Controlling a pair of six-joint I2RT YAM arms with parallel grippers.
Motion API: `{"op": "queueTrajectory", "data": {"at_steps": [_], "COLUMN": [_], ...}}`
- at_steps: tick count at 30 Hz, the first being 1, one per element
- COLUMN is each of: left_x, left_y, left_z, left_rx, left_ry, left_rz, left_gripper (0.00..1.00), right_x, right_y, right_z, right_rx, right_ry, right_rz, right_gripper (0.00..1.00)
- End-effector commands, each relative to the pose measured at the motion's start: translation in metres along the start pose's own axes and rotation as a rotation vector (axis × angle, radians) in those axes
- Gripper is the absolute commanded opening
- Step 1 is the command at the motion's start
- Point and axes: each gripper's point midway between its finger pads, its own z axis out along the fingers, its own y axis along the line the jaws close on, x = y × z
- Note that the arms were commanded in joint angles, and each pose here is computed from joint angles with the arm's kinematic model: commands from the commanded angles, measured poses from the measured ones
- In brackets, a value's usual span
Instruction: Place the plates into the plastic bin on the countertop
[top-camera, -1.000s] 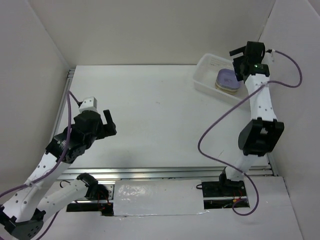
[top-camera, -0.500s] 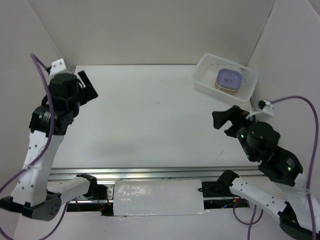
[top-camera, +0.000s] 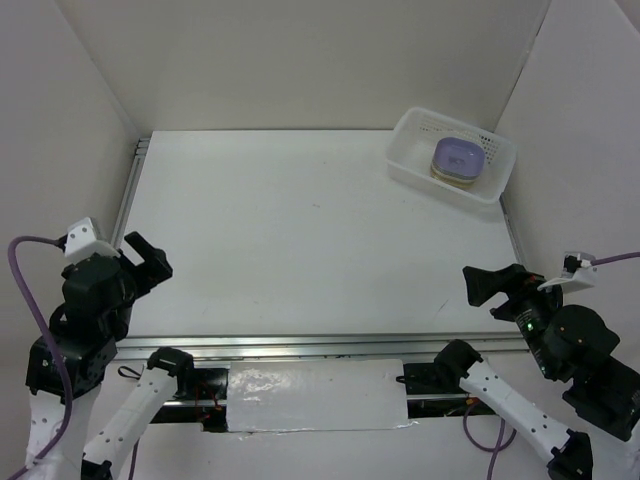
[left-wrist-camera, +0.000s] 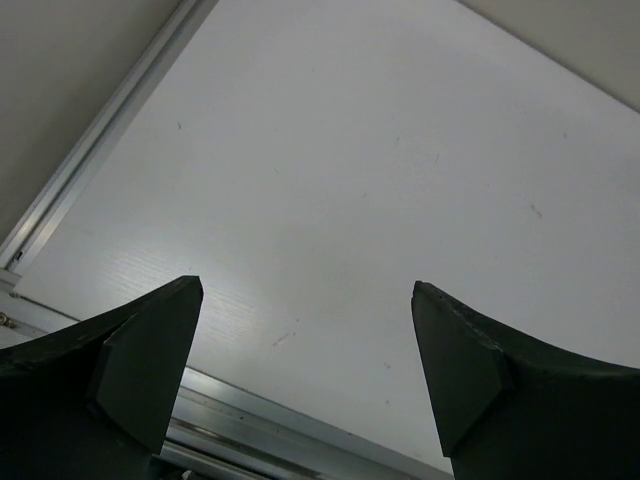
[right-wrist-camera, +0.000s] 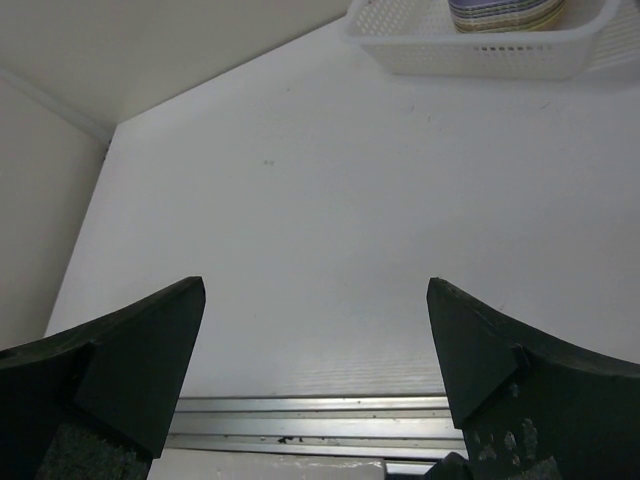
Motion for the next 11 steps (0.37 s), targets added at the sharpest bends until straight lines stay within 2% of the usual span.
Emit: {"op": "queueTrajectory", "data": {"at_steps": [1,11], "left_x": [0.019,0.032], "left_y": [0.005,0.005], "left_z": [0.001,0.007], "left_rx": [-0.009,-0.016], "left_ry": [0.054,0.088], "left_rz": [-0.010,-0.008], "left_gripper": [0.99,0.99], "right_x": [0.004,0.009], "right_y": [-0.002,0.007], "right_z": [0.002,0.010], "right_rx": [0.018,0.001], "right_ry": [0.015,0.041], "right_rz": [-0.067,-0.074], "right_gripper": [1.00,1.00]}}
